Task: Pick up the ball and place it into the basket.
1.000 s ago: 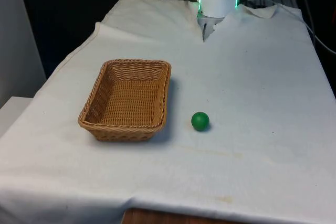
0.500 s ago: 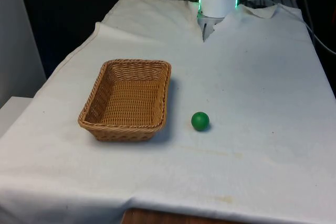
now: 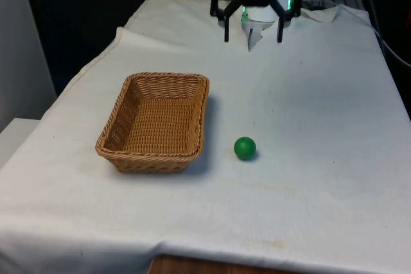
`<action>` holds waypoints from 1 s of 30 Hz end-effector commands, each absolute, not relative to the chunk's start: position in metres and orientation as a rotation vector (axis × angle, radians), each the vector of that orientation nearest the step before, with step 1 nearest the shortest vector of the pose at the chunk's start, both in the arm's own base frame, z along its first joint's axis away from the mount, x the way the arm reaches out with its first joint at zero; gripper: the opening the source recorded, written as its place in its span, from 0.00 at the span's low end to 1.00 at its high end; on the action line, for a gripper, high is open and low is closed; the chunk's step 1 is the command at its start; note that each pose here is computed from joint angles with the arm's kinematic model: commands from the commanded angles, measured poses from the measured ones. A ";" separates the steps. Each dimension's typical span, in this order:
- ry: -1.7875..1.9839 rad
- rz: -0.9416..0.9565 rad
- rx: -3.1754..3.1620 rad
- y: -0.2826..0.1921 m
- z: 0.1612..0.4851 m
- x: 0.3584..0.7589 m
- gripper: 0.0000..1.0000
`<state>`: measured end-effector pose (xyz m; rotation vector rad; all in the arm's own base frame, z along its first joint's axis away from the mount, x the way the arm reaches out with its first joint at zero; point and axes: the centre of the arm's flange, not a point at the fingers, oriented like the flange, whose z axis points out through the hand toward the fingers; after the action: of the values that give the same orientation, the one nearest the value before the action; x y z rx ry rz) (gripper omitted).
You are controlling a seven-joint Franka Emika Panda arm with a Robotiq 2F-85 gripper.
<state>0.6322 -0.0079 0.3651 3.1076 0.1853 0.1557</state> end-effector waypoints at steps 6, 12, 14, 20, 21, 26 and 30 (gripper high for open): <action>0.175 0.173 3.116 -0.015 0.337 0.651 1.00; 0.170 0.179 3.116 -0.017 0.320 0.662 1.00; 0.168 0.182 3.117 -0.017 0.308 0.669 1.00; 0.161 0.178 3.110 -0.017 0.293 0.676 1.00; 0.163 0.186 3.118 -0.016 0.283 0.682 1.00; 0.158 0.183 3.121 -0.015 0.266 0.690 1.00; 0.157 0.183 3.123 -0.013 0.255 0.693 1.00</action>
<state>0.6916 -0.0141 0.2540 3.1147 0.1512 0.1712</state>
